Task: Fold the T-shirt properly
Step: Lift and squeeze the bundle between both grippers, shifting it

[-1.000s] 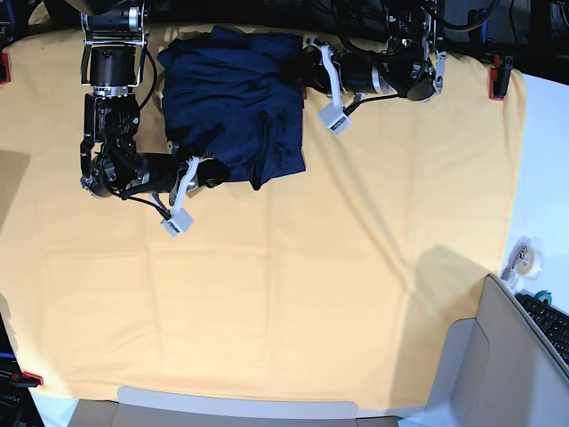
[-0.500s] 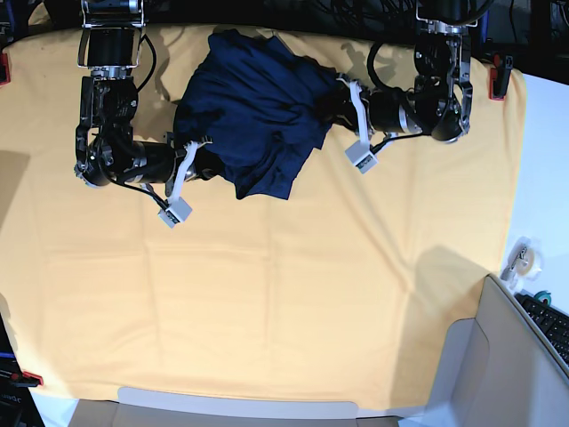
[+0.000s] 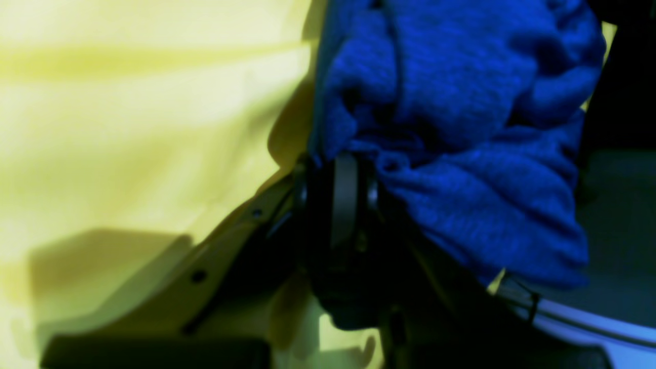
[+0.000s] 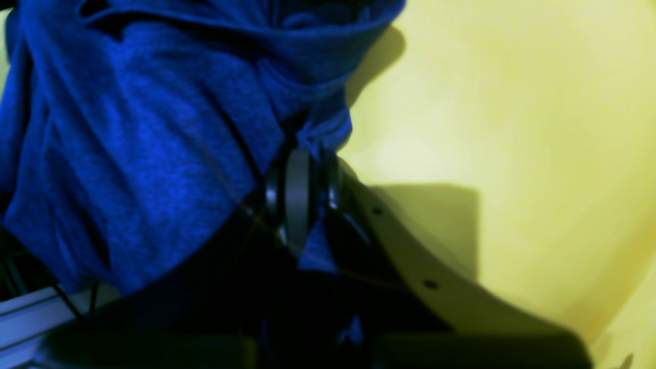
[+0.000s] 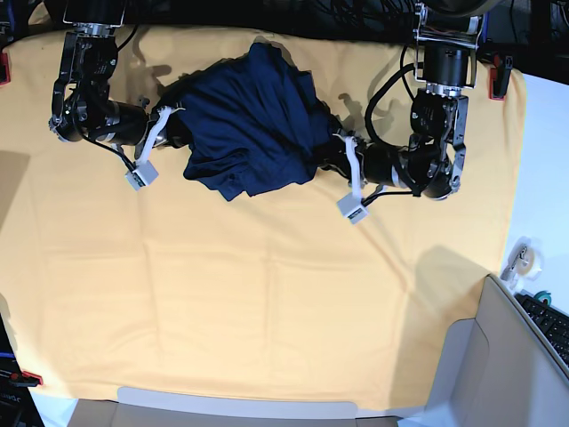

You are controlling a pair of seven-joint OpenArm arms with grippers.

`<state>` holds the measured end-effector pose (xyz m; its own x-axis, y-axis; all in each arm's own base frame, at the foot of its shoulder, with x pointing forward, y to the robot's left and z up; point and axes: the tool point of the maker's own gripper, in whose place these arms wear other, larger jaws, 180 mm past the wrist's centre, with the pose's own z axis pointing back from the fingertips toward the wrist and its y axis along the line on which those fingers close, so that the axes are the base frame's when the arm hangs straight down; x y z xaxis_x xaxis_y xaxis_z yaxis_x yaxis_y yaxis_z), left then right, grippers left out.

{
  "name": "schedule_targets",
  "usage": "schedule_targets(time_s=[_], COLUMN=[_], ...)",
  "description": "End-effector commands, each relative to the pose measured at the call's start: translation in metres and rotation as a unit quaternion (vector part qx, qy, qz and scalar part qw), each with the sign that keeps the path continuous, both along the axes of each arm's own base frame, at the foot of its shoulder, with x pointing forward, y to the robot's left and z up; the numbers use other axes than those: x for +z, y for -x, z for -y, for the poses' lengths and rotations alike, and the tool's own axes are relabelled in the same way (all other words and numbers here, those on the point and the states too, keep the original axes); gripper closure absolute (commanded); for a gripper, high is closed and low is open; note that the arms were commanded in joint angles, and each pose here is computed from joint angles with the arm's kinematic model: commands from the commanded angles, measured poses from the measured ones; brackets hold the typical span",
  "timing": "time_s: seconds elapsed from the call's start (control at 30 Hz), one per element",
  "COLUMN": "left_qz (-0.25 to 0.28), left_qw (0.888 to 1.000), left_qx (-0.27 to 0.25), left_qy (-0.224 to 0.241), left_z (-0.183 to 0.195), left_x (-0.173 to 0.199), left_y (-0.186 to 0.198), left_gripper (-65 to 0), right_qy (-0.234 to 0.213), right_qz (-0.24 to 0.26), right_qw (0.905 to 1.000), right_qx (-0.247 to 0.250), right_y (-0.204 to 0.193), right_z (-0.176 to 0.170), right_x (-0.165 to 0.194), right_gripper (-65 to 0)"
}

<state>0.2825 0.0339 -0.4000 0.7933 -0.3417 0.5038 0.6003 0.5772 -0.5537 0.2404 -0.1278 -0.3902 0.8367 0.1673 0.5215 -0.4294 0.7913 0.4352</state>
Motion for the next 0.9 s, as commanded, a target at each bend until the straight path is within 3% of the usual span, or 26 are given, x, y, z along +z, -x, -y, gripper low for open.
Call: schedule_targets(time_s=[0.0, 0.37, 0.87], left_qz=[0.022, 0.018, 0.054], left_qw=[1.0, 0.997, 0.996], left_qx=[-0.004, -0.076, -0.076], left_qy=[0.008, 0.008, 0.0], left_z=[0.006, 0.054, 0.056], left_x=[0.013, 0.004, 0.029], left_y=[-0.015, -0.021, -0.062], left_gripper=[0.0, 0.0, 0.0], right_qy=[0.016, 0.009, -0.013], right_qz=[0.001, -0.011, -0.019], right_qw=[0.9999, 0.9999, 0.9997], right_qx=[0.002, 0.001, -0.005], right_y=[0.002, 0.035, 0.041], right_z=[0.007, -0.003, -0.019], right_x=[0.002, -0.001, -0.004], right_gripper=[0.0, 0.0, 0.0])
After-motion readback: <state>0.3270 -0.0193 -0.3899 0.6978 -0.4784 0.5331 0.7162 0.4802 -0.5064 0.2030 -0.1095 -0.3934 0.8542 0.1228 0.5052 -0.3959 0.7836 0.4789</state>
